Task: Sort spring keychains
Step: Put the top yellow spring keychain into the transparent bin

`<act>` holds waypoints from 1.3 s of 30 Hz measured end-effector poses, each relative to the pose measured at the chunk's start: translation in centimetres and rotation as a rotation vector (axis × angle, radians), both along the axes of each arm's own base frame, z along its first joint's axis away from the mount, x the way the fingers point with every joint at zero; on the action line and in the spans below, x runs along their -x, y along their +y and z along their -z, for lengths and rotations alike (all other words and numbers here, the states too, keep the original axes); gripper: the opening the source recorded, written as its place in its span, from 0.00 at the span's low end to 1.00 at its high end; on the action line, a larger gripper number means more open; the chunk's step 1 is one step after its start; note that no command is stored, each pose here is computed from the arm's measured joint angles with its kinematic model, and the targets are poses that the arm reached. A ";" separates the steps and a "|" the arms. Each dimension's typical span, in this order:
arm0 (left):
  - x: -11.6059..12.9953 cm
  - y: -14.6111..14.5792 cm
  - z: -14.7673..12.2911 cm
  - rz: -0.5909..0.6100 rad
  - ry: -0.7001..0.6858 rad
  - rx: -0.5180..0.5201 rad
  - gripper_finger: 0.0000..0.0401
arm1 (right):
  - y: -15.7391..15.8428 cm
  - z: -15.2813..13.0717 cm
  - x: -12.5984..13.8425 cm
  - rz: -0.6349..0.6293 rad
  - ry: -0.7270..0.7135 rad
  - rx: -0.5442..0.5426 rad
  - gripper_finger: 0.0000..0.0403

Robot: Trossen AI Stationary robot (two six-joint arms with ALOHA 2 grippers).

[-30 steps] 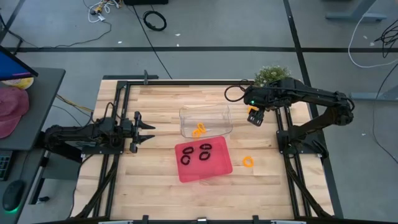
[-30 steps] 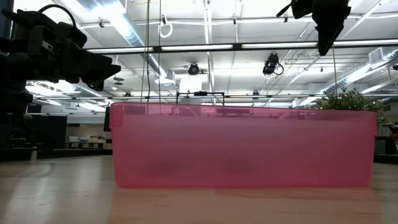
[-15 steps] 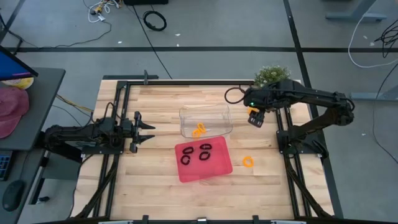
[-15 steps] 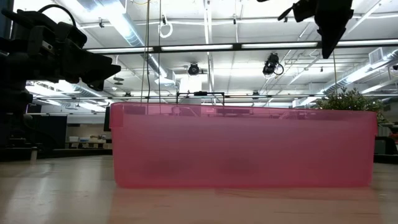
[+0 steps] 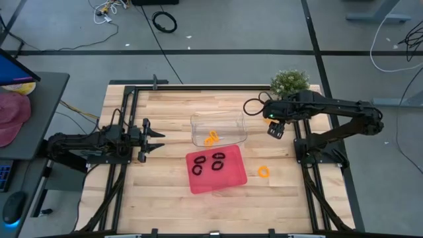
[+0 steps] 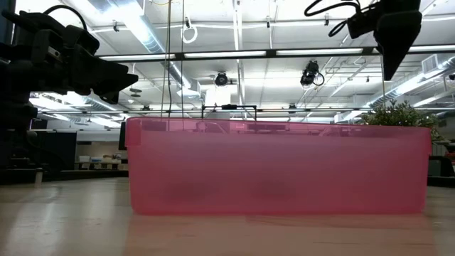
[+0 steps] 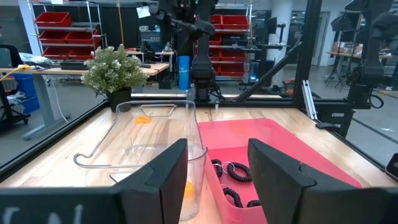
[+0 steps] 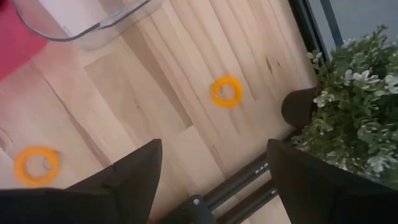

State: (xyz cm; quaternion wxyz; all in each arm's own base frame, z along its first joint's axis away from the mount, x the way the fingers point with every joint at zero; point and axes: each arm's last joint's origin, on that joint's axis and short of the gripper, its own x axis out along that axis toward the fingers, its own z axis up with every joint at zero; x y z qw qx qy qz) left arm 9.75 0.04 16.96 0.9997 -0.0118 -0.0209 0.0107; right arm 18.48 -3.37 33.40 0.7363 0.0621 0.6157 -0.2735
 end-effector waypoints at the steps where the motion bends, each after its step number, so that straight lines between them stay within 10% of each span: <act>1: 0.0 0.0 0.0 0.000 0.000 0.000 0.43 | 0.0 0.1 0.1 0.000 -0.009 -0.003 0.72; 39: 0.0 0.0 0.0 0.000 0.000 0.000 0.43 | -0.4 0.0 0.0 -0.025 -0.098 -0.102 0.72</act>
